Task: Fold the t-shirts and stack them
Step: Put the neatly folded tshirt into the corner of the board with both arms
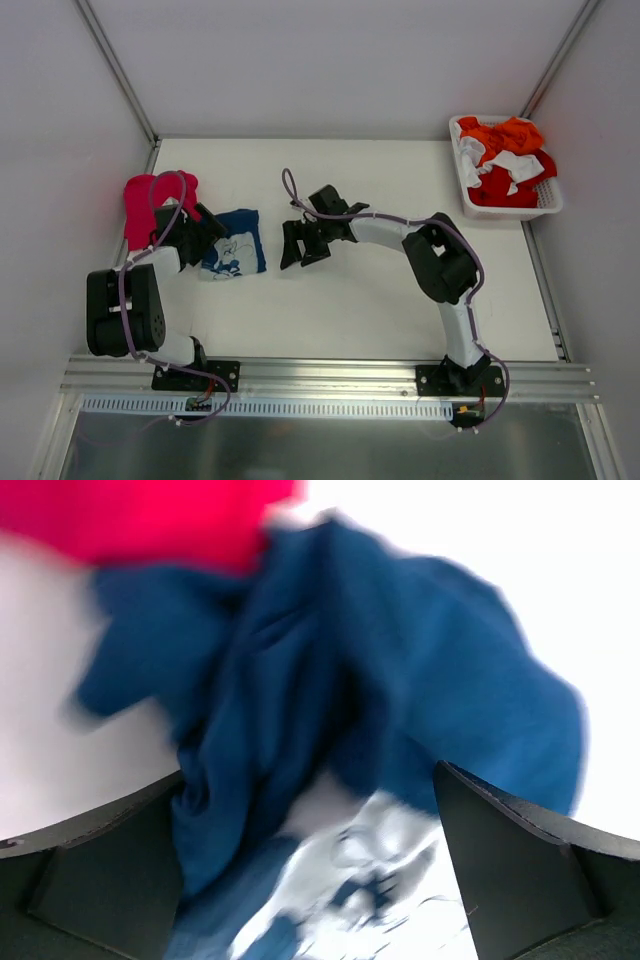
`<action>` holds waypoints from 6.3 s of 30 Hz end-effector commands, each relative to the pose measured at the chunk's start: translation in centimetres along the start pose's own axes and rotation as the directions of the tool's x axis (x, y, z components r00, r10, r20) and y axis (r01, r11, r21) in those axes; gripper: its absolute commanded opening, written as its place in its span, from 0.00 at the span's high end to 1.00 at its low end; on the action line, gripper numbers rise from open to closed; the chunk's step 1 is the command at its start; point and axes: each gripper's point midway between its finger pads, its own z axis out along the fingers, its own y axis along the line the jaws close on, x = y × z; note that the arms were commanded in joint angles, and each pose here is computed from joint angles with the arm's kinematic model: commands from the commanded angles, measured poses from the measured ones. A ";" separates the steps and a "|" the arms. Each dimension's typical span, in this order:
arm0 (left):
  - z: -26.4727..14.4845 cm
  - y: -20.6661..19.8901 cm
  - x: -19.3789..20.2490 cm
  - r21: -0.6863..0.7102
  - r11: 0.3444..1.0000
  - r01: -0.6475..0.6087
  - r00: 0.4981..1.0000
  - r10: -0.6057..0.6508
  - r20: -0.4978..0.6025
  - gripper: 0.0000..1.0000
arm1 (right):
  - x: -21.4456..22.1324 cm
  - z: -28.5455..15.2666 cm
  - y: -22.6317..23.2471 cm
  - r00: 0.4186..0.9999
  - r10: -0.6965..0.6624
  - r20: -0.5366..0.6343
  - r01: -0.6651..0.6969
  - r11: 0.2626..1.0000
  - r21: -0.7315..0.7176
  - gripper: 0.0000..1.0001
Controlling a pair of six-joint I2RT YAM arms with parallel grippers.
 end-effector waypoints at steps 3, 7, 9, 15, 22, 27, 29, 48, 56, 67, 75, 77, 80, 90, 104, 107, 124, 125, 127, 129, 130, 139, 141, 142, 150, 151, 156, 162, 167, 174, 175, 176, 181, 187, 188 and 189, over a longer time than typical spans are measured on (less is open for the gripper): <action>1.7 -1.0 4.7 0.142 0.988 0.066 0.984 -0.041 -0.175 0.01 | -0.2 -0.1 1.0 0.998 -0.053 0.024 0.054 0.999 -0.006 0.16; 0.9 -1.6 4.4 0.186 0.981 0.059 0.989 -0.031 -0.148 0.01 | -0.3 0.9 0.5 0.999 -0.047 0.021 0.047 0.999 0.016 0.16; 0.2 -2.5 4.5 0.231 0.971 0.054 0.988 -0.018 -0.156 0.01 | -0.8 1.6 0.4 0.999 -0.035 0.028 0.035 0.999 0.017 0.17; -1.2 -2.8 4.8 0.254 0.966 0.050 0.990 -0.014 -0.140 0.01 | -4.3 2.9 2.1 0.992 -0.031 0.126 0.037 0.998 -0.048 0.17; -2.2 -2.8 4.8 0.241 0.970 0.004 0.993 0.024 -0.113 0.01 | -9.0 4.3 3.7 0.977 -0.056 0.207 0.071 0.995 -0.068 0.17; -2.7 -2.4 4.9 0.205 0.978 -0.033 0.994 0.053 -0.095 0.01 | -11.2 4.4 4.1 0.968 -0.096 0.231 0.104 0.994 -0.025 0.16; -2.7 -2.3 4.9 0.196 0.980 -0.044 0.994 0.063 -0.088 0.01 | -11.3 4.8 4.1 0.971 -0.109 0.211 0.117 0.993 -0.025 0.16; -2.6 -1.1 4.2 0.103 0.993 -0.051 0.996 0.058 -0.064 0.21 | -6.5 9.4 4.9 0.990 -0.112 0.083 0.118 0.990 -0.077 0.42; -1.9 -0.2 4.5 0.057 0.997 -0.058 0.994 0.062 -0.089 0.88 | -6.1 9.3 4.9 0.993 -0.101 0.067 0.106 0.992 -0.062 0.99; -4.9 -1.1 1.5 -0.079 0.982 -0.169 0.983 0.174 0.059 1.00 | -8.0 6.3 9.3 0.974 -0.181 0.134 0.189 0.980 -0.053 0.99; -8.4 -2.8 -1.4 -0.087 0.981 -0.173 0.971 0.185 0.152 1.00 | -11.4 3.9 15.2 0.951 -0.235 0.203 0.261 0.959 -0.115 1.00; -8.8 -3.1 -1.9 -0.094 0.980 -0.177 0.967 0.190 0.167 1.00 | -11.6 3.9 16.2 0.949 -0.231 0.215 0.265 0.953 -0.144 0.99; -9.0 -2.8 -2.5 -0.129 0.977 -0.171 0.965 0.192 0.177 1.00 | -12.2 3.9 17.2 0.944 -0.222 0.243 0.267 0.949 -0.170 0.99; -9.4 -2.9 -4.3 -0.190 0.965 -0.179 0.956 0.216 0.197 1.00 | -14.5 4.7 18.8 0.935 -0.170 0.310 0.248 0.940 -0.234 1.00; -8.1 -3.2 -6.0 -0.255 0.952 -0.171 0.953 0.225 0.202 1.00 | -16.3 5.3 19.1 0.897 -0.195 0.396 0.310 0.918 -0.250 1.00; -8.2 -3.9 -7.2 -0.255 0.953 -0.164 0.948 0.224 0.226 1.00 | -17.4 4.6 19.5 0.875 -0.201 0.441 0.337 0.907 -0.254 0.99; -7.2 -4.8 -12.2 -0.331 0.936 -0.117 0.937 0.215 0.277 1.00 | -20.7 3.8 19.5 0.818 -0.173 0.548 0.375 0.884 -0.281 0.99; -7.4 -5.7 -13.6 -0.322 0.940 -0.113 0.929 0.215 0.302 1.00 | -21.8 2.8 20.0 0.785 -0.174 0.594 0.406 0.870 -0.281 0.99; -7.9 -6.0 -15.8 -0.321 0.943 -0.093 0.918 0.206 0.339 1.00 | -23.2 1.6 20.2 0.750 -0.170 0.639 0.430 0.860 -0.276 0.99; -8.9 -7.4 -18.7 -0.311 0.946 -0.092 0.894 0.216 0.393 1.00 | -25.0 -0.3 20.5 0.705 -0.139 0.695 0.453 0.842 -0.292 1.00; -10.3 -8.5 -21.1 -0.313 0.946 -0.080 0.863 0.223 0.454 1.00 | -26.0 -1.6 21.0 0.668 -0.123 0.734 0.483 0.822 -0.301 1.00; -10.1 -6.5 -24.5 -0.434 0.900 -0.042 0.824 0.277 0.495 1.00 | -27.1 1.2 16.9 0.651 -0.105 0.752 0.453 0.848 -0.274 0.91; -8.9 -4.1 -22.7 -0.467 0.884 0.021 0.844 0.235 0.482 1.00 | -25.4 4.4 15.8 0.714 -0.096 0.693 0.413 0.858 -0.306 0.88; -7.3 -1.7 -20.2 -0.489 0.871 0.049 0.876 0.198 0.440 1.00 | -23.2 7.7 14.0 0.777 -0.099 0.621 0.370 0.871 -0.323 0.86; -2.0 4.2 -7.5 -0.515 0.857 0.022 0.986 0.066 0.152 0.66 | -9.9 14.2 10.9 0.982 -0.112 0.153 0.167 0.891 -0.422 0.88; -2.0 4.3 -6.8 -0.515 0.857 0.009 0.988 0.073 0.138 0.57 | -8.6 14.3 11.3 0.984 -0.127 0.126 0.169 0.891 -0.422 0.88; -4.0 3.4 -4.0 -0.478 0.878 -0.041 0.984 0.119 0.134 0.12 | -4.7 12.9 12.3 0.979 -0.188 0.077 0.203 0.893 -0.403 0.71; -7.0 1.2 -3.4 -0.402 0.913 -0.070 0.960 0.171 0.222 0.01 | -2.0 10.5 13.2 0.958 -0.277 0.070 0.283 0.885 -0.370 0.00; -10.8 -1.6 -5.5 -0.332 0.939 -0.086 0.895 0.219 0.388 0.01 | -2.6 8.6 13.9 0.931 -0.339 0.133 0.365 0.872 -0.328 0.01; -15.7 -4.2 -4.7 -0.131 0.983 -0.131 0.852 0.179 0.493 0.01 | -5.6 3.4 8.8 0.883 -0.406 0.235 0.379 0.913 0.154 0.01; -15.9 -4.6 -4.2 -0.103 0.983 -0.149 0.854 0.181 0.487 0.01 | -5.3 1.9 8.2 0.871 -0.436 0.227 0.394 0.895 0.209 0.00; -16.0 -5.1 -3.4 -0.073 0.979 -0.190 0.859 0.202 0.470 0.01 | -4.8 1.2 7.3 0.871 -0.441 0.215 0.389 0.888 0.246 0.01; -16.5 -8.1 -0.3 0.063 0.932 -0.358 0.864 0.305 0.400 0.01 | 1.0 -2.6 4.1 0.886 -0.413 0.213 0.337 0.887 0.316 0.01; -15.9 -8.2 2.3 0.119 0.898 -0.424 0.867 0.365 0.341 0.01 | 5.1 -9.1 6.7 0.839 -0.467 0.280 0.345 0.854 0.390 0.00; -15.8 -8.1 2.4 0.117 0.897 -0.427 0.865 0.368 0.340 0.01 | 5.9 -10.1 6.8 0.836 -0.459 0.301 0.334 0.860 0.385 0.00; -15.8 -8.1 2.5 0.119 0.896 -0.429 0.865 0.369 0.339 0.01 | 6.2 -10.4 6.7 0.835 -0.455 0.309 0.328 0.863 0.385 0.01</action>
